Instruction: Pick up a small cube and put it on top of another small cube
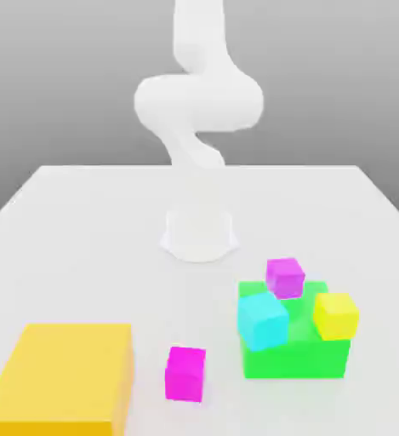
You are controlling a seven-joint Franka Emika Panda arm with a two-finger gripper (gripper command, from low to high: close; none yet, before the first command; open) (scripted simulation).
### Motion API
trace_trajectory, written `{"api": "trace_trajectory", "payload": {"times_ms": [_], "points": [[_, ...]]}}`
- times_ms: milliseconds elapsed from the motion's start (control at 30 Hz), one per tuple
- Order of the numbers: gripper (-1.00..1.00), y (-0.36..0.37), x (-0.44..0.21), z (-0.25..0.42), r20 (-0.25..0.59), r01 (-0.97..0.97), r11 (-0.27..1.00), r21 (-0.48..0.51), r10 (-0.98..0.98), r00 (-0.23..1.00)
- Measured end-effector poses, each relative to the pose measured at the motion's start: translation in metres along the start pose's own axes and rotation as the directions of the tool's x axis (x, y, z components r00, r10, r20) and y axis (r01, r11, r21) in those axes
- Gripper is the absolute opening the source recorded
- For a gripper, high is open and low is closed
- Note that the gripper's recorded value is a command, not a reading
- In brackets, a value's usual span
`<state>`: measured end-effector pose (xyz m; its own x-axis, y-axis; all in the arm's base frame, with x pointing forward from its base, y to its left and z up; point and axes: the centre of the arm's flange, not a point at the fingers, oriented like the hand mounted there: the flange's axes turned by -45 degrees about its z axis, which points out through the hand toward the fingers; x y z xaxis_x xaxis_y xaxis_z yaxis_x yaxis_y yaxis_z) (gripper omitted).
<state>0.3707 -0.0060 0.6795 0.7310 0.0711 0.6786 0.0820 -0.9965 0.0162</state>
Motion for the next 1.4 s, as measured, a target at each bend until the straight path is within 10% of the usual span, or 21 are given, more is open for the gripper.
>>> {"api": "trace_trajectory", "payload": {"times_ms": [600, 1400], "points": [[0.0, 0.0, -0.109, 0.256, 0.203, 0.518, 0.774, 0.364, -0.609, 0.767], [0.0, 0.009, -0.319, 0.406, 0.127, 0.724, 0.199, 0.661, -0.98, 0.153]]}}
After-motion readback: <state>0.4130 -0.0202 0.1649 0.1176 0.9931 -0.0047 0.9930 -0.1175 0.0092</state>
